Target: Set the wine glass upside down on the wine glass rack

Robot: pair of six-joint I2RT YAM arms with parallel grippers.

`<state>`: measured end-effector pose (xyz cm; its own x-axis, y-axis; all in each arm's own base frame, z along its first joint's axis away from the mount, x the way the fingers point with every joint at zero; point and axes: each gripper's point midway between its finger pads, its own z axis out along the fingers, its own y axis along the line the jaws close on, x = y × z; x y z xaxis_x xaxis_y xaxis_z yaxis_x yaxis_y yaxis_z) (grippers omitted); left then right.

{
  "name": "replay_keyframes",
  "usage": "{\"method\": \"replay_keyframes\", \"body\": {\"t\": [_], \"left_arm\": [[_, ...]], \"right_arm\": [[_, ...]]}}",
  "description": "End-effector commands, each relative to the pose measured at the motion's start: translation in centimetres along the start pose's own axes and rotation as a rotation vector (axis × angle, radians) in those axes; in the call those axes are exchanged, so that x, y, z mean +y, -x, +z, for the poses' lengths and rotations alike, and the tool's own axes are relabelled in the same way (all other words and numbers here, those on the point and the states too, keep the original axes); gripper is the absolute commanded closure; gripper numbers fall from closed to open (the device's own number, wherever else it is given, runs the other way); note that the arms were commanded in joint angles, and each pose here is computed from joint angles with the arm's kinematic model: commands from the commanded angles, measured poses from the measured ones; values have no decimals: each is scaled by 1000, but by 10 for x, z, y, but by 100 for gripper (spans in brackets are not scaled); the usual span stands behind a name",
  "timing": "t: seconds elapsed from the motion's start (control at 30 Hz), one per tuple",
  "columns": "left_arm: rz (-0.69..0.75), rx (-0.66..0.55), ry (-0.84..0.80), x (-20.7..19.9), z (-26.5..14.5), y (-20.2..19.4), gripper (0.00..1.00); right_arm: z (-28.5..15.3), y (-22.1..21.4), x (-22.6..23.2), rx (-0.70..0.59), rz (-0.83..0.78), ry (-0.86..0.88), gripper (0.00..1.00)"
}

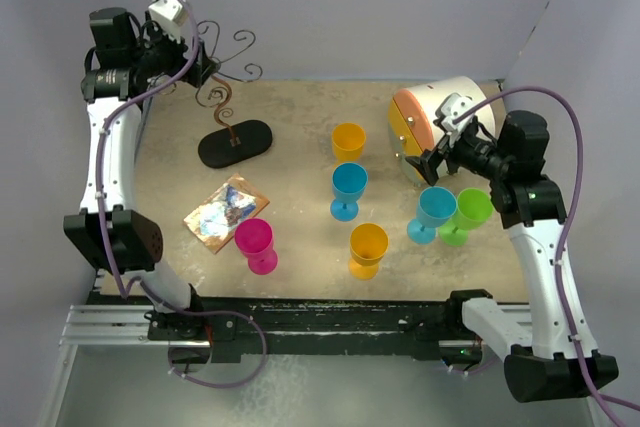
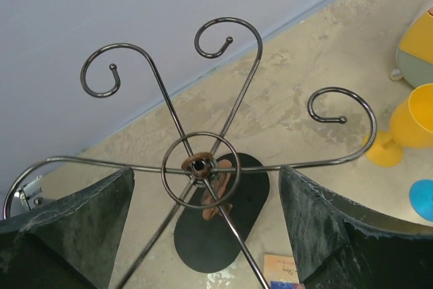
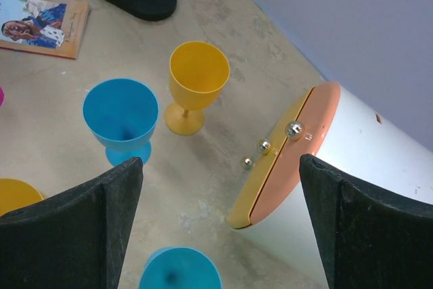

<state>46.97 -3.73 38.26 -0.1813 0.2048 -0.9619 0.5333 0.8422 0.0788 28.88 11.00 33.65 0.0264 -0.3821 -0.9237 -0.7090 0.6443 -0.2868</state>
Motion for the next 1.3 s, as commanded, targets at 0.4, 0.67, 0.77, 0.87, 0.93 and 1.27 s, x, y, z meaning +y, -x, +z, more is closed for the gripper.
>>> {"method": "replay_keyframes", "body": {"t": [0.4,0.67,0.77,0.87,0.93,1.27], "left_arm": [[111,-2,-133,7,26,0,28],[148,1,-121,7,21,2,37],[153,0,-119,8,21,3,41],[160,-3,-115,9,22,4,47],[165,-6,-111,10,22,5,51],[148,-4,-99,15,27,2,71]], "right_arm": [[4,-6,-6,-12,-38,-36,0],[7,-13,-7,3,-32,-40,0],[8,-13,-7,2,-32,-38,0],[9,-14,-7,4,-30,-37,0],[10,-15,-7,5,-28,-34,0],[11,-18,-8,14,-25,-35,0]]}}
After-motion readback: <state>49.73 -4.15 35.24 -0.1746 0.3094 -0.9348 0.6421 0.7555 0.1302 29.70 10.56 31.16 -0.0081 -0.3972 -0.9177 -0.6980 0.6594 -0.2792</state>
